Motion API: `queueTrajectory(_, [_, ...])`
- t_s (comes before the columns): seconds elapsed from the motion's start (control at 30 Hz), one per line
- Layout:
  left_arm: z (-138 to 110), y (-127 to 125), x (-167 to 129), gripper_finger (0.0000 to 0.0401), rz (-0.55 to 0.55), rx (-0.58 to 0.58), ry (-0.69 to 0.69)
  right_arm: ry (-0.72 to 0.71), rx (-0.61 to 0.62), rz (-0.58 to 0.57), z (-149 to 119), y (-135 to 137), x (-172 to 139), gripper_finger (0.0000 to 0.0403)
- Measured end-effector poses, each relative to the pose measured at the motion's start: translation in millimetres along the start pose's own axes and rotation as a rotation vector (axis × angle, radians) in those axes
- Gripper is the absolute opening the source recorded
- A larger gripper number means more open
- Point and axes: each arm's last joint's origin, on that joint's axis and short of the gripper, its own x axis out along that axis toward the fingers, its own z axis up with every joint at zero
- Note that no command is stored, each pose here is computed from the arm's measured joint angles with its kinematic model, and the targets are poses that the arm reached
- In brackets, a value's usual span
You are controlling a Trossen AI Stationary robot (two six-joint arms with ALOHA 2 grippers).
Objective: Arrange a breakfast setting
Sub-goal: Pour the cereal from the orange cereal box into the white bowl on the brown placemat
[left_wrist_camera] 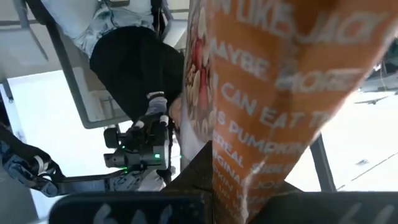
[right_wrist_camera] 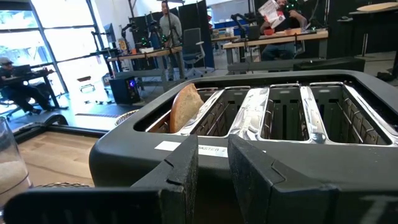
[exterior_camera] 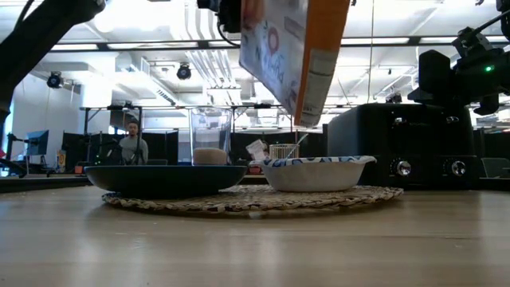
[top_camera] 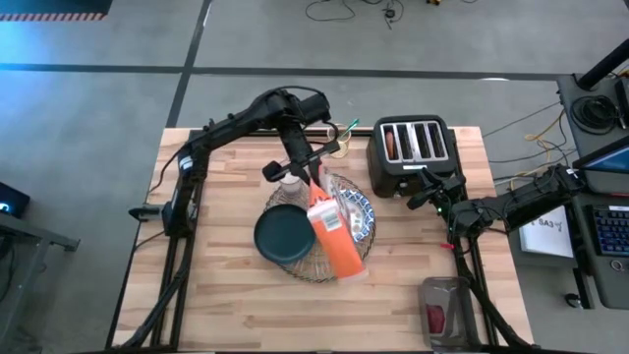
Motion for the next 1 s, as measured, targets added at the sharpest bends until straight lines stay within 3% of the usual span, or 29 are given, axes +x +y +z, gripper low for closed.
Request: queueTrajectory(1.0, [-0.4,-0.1,-1.6,0.0007,-0.004,0.029,-0.007,0.000,0.000,0.000,0.0,0.0,0.0,0.0079])
